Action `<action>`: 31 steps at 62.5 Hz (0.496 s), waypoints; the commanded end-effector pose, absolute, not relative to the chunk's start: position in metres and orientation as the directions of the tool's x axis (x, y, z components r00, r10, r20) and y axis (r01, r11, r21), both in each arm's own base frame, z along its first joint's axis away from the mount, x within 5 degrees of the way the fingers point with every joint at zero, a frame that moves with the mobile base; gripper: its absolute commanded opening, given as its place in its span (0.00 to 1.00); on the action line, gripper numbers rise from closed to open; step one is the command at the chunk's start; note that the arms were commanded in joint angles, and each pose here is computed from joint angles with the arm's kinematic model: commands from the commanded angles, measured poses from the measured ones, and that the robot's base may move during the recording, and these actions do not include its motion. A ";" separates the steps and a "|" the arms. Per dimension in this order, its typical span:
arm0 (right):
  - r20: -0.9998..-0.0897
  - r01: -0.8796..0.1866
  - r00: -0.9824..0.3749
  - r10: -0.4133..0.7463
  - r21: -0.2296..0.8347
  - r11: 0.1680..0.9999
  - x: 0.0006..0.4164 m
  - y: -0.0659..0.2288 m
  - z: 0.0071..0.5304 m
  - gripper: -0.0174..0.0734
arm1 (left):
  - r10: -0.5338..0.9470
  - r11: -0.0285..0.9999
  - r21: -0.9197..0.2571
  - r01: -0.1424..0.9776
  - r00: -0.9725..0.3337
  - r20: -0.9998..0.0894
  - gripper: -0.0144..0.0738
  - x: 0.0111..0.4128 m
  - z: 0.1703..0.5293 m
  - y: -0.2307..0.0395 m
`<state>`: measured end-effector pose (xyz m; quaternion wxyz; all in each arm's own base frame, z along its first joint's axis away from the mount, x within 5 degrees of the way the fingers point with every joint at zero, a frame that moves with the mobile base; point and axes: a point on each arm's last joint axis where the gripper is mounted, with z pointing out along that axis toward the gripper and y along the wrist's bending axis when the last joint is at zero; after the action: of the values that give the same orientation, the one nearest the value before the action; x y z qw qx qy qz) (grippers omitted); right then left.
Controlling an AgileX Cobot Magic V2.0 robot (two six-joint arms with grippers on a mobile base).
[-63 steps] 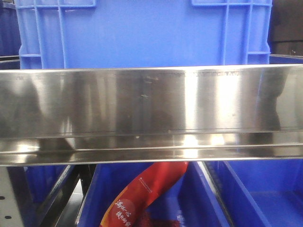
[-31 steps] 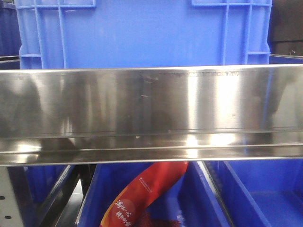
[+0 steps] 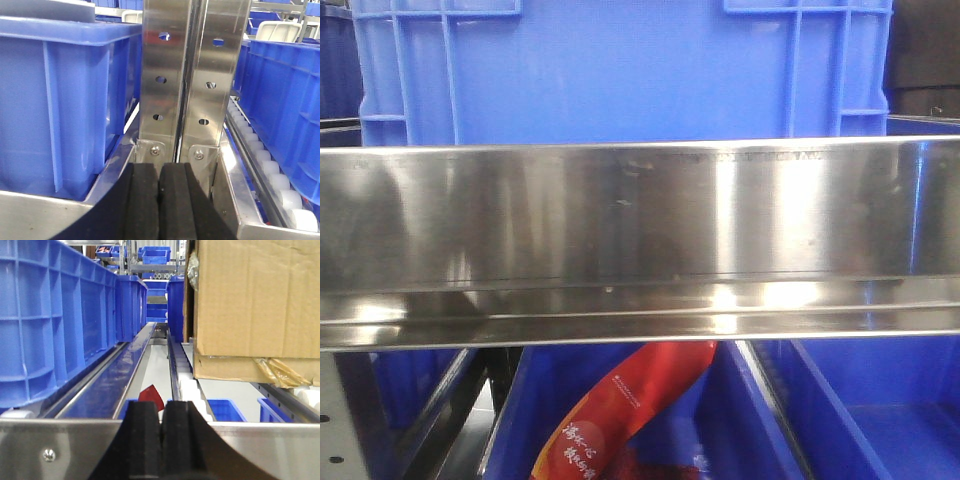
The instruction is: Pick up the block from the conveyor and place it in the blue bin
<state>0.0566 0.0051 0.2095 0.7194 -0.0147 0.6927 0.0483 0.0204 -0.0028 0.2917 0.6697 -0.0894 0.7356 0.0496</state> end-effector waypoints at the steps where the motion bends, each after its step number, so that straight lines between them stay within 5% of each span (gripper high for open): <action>1: -0.995 -0.088 0.074 0.066 0.059 0.994 0.056 0.005 0.212 0.01 | -0.070 0.978 -0.057 -0.199 -0.060 -0.996 0.04 0.019 0.294 -0.003; 31: -0.997 -0.082 0.071 -0.017 -0.022 0.996 0.056 0.005 0.212 0.01 | -0.070 0.978 -0.057 -0.199 -0.060 -0.996 0.04 0.019 0.294 -0.003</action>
<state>0.0564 0.0049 0.2095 0.7225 -0.0325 0.6900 0.0284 0.0204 -0.0028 0.2917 0.6697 -0.0894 0.7356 0.0496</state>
